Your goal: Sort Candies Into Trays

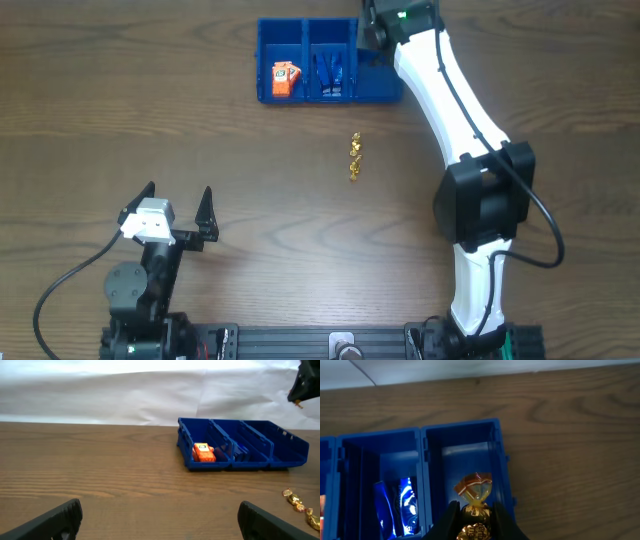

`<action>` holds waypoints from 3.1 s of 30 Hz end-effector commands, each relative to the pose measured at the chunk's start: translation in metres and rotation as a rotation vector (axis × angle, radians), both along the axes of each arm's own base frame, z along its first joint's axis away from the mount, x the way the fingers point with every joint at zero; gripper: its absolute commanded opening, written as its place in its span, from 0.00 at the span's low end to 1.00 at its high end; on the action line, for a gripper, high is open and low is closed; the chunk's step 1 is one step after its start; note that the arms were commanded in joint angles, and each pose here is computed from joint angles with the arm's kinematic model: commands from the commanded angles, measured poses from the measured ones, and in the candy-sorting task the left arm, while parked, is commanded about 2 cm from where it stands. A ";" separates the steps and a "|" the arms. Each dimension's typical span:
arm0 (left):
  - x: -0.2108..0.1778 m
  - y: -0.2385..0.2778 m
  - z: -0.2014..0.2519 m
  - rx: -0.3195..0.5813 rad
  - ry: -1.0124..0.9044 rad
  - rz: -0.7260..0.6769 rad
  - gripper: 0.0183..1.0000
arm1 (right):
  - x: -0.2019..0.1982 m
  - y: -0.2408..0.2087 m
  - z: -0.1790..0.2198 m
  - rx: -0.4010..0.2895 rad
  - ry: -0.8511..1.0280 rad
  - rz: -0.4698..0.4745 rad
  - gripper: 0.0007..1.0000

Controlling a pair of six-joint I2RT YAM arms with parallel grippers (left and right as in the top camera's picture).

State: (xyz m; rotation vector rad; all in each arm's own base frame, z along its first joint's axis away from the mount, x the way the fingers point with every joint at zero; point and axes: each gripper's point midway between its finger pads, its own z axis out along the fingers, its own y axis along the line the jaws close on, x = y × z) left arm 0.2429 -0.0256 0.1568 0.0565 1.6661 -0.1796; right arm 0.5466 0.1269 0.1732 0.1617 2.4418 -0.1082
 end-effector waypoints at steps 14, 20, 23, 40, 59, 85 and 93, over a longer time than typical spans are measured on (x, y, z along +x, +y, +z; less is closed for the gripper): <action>-0.001 -0.004 -0.016 -0.003 0.045 -0.025 1.00 | -0.005 0.012 -0.016 -0.022 0.046 0.043 1.00; -0.001 -0.004 -0.016 -0.003 0.045 -0.025 1.00 | -0.074 0.022 0.105 0.098 -0.042 0.122 1.00; -0.001 -0.004 -0.016 -0.003 0.045 -0.025 1.00 | -0.133 0.021 0.106 0.105 0.103 0.102 1.00; -0.001 -0.004 -0.016 -0.003 0.045 -0.025 1.00 | -0.212 0.061 -0.133 0.107 0.449 0.090 1.00; -0.001 -0.004 -0.016 -0.003 0.045 -0.025 1.00 | -0.206 0.047 -0.179 0.088 0.511 -0.006 0.92; -0.001 -0.004 -0.016 -0.003 0.045 -0.025 1.00 | -0.191 0.041 -0.131 0.123 0.399 0.005 0.09; -0.001 -0.004 -0.016 -0.003 0.045 -0.025 1.00 | -0.089 -0.014 0.065 -0.012 -0.147 0.018 0.08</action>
